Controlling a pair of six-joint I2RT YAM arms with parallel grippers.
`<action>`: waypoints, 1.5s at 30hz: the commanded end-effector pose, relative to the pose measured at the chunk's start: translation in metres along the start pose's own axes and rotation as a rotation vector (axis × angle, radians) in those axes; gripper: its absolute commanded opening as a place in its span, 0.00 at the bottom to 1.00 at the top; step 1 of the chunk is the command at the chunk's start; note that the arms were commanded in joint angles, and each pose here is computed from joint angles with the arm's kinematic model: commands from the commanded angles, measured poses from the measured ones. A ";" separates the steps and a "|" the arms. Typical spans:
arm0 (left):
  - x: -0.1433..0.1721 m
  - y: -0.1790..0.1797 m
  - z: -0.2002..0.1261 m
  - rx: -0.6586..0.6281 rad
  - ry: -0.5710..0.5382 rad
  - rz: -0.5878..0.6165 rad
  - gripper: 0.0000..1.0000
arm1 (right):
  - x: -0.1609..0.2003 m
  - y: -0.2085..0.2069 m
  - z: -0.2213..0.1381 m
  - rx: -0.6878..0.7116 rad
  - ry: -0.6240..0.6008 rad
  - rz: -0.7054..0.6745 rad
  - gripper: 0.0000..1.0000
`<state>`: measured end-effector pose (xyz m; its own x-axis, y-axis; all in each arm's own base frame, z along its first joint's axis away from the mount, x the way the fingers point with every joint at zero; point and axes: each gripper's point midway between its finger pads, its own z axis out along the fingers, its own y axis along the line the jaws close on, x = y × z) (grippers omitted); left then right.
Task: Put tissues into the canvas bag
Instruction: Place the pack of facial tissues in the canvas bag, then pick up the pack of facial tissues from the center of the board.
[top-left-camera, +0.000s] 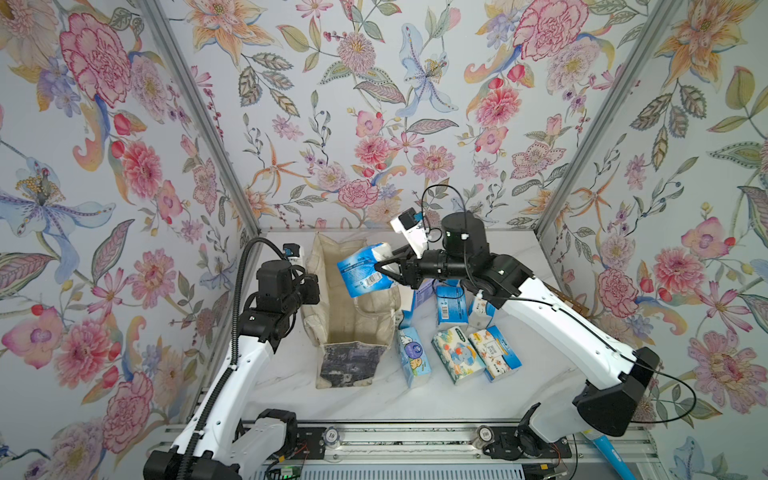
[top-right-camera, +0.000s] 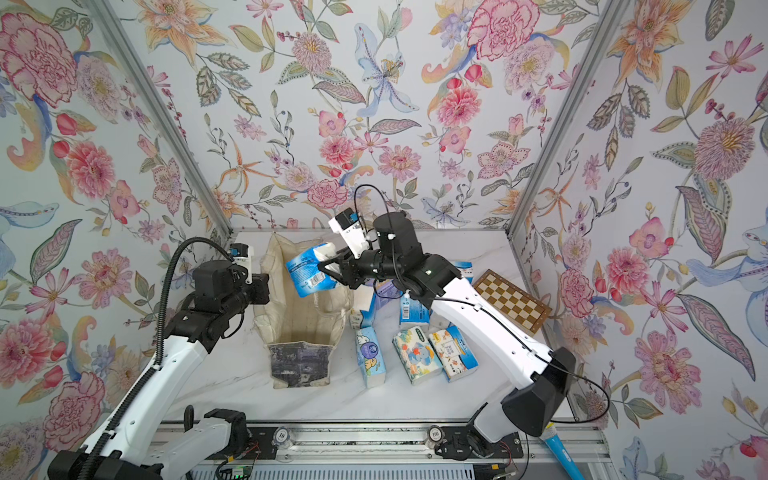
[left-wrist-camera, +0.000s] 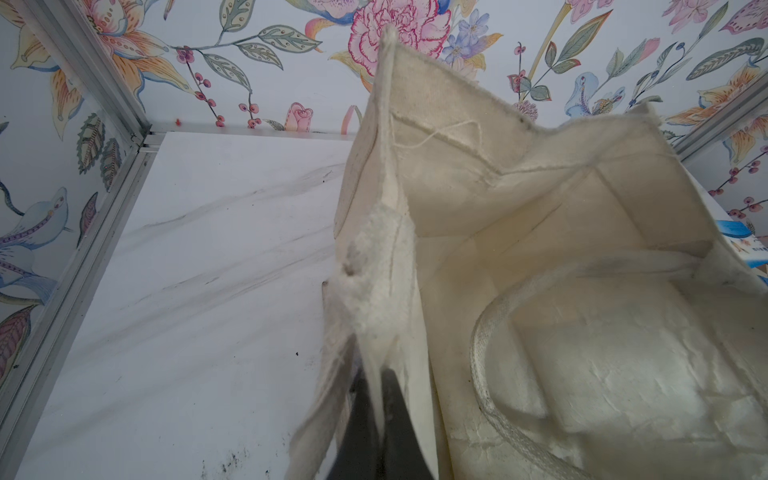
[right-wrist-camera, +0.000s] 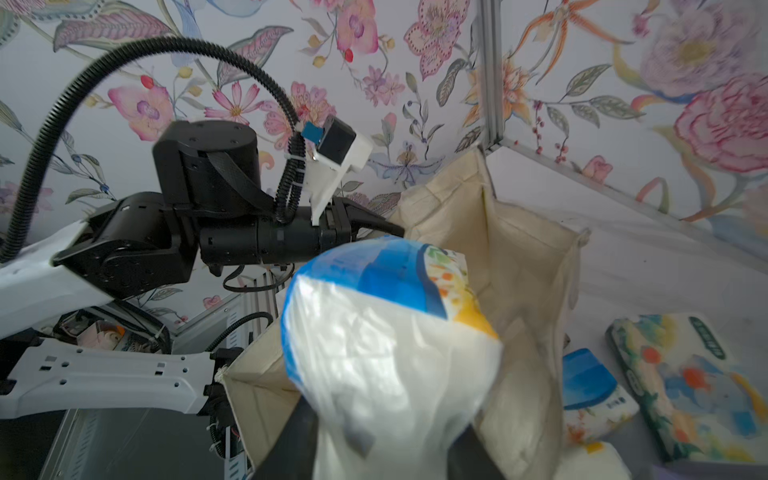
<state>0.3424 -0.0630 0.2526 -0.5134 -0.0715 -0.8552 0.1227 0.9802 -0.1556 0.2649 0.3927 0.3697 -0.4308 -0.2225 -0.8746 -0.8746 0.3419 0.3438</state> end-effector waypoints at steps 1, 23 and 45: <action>-0.014 -0.003 -0.002 0.004 -0.047 -0.010 0.02 | 0.004 0.006 0.024 -0.025 0.045 -0.032 0.33; -0.028 -0.018 -0.016 0.039 -0.081 0.036 0.02 | 0.055 -0.102 0.162 0.316 0.273 -0.025 0.62; -0.016 -0.008 -0.013 -0.014 -0.060 0.059 0.03 | 0.030 -0.067 -0.041 0.406 0.022 -0.022 0.79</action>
<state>0.3419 -0.0698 0.2622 -0.4886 -0.0392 -0.8716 0.1449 0.9815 -0.1253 0.2900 0.3478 0.3758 -0.3302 -0.2426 -0.9122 -0.8011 0.5832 0.1349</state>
